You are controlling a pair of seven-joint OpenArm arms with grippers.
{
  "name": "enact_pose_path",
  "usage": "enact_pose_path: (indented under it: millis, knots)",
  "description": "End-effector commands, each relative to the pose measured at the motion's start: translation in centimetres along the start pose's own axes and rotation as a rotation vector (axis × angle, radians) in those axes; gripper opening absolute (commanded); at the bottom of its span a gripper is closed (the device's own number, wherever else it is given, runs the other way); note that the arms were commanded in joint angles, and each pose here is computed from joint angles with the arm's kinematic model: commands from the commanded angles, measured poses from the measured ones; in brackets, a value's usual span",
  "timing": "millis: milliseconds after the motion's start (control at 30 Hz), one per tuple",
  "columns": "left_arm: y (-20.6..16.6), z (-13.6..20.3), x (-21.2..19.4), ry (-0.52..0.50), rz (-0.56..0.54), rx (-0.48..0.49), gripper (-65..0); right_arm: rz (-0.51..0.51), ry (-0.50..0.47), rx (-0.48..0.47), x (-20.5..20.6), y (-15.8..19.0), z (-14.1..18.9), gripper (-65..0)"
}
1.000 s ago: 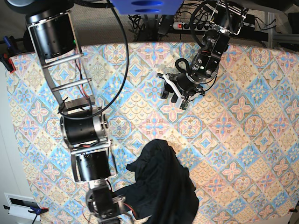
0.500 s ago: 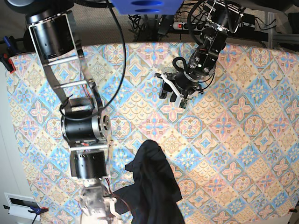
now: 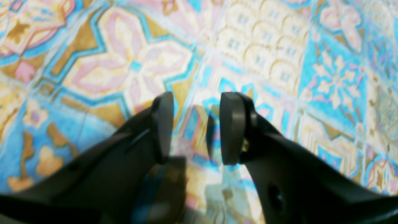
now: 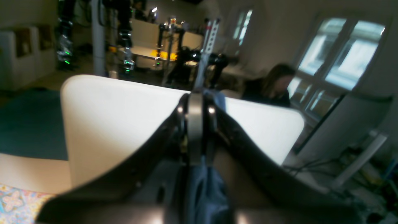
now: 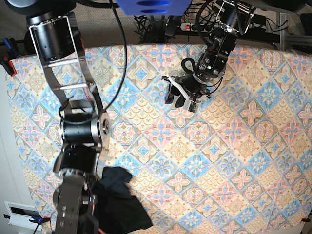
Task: Layout the t-shirt on the table in an organized manner, then fold the t-shirt properly
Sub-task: 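Raise the shirt high with the right gripper, letting it hang, then swing the hanging shirt toward the left gripper and lay it down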
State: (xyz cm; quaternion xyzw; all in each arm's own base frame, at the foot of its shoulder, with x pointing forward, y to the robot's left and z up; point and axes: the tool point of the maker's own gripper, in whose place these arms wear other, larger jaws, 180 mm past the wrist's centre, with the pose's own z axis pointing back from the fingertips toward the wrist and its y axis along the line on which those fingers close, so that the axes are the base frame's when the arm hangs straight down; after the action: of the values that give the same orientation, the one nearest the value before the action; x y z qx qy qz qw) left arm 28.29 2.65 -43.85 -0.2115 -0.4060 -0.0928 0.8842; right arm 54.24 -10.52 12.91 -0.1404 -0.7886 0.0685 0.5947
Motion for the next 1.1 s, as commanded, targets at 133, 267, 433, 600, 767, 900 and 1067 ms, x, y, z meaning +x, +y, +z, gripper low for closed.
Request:
enact_pose_path:
  millis: [133, 267, 433, 600, 767, 900, 1067]
  knots:
    - [1.7, 0.0, -5.6, 0.183, 0.019, 0.058, -41.0, 0.092, -0.053, 0.048, -0.8, 2.5, 0.8, -65.0]
    - [1.7, 0.0, -5.6, 0.184, 0.020, 0.058, -41.0, 0.087, -0.171, 0.012, 4.7, 1.0, 1.5, -65.0]
    - [1.7, -0.1, -5.4, 0.178, 0.021, 0.059, -41.0, 0.064, -0.374, -0.059, 12.0, -1.8, 5.3, -65.0]
    - [1.7, -0.1, -5.3, 0.177, 0.020, 0.059, -40.9, 0.074, -0.509, -0.134, 15.7, -3.6, 9.3, -65.0]
    - [1.8, -0.3, -4.9, 0.168, 0.016, 0.059, -40.9, 0.059, -0.625, -0.178, 18.3, -4.9, 12.8, -65.0]
    - [1.9, -0.4, -4.5, 0.161, 0.013, 0.059, -41.0, 0.056, -0.665, -0.137, 19.5, -3.0, 13.8, -65.0]
    - [2.0, -0.4, -4.4, 0.161, 0.011, 0.060, -41.0, 0.060, -0.679, -0.078, 20.0, -0.3, 14.1, -65.0]
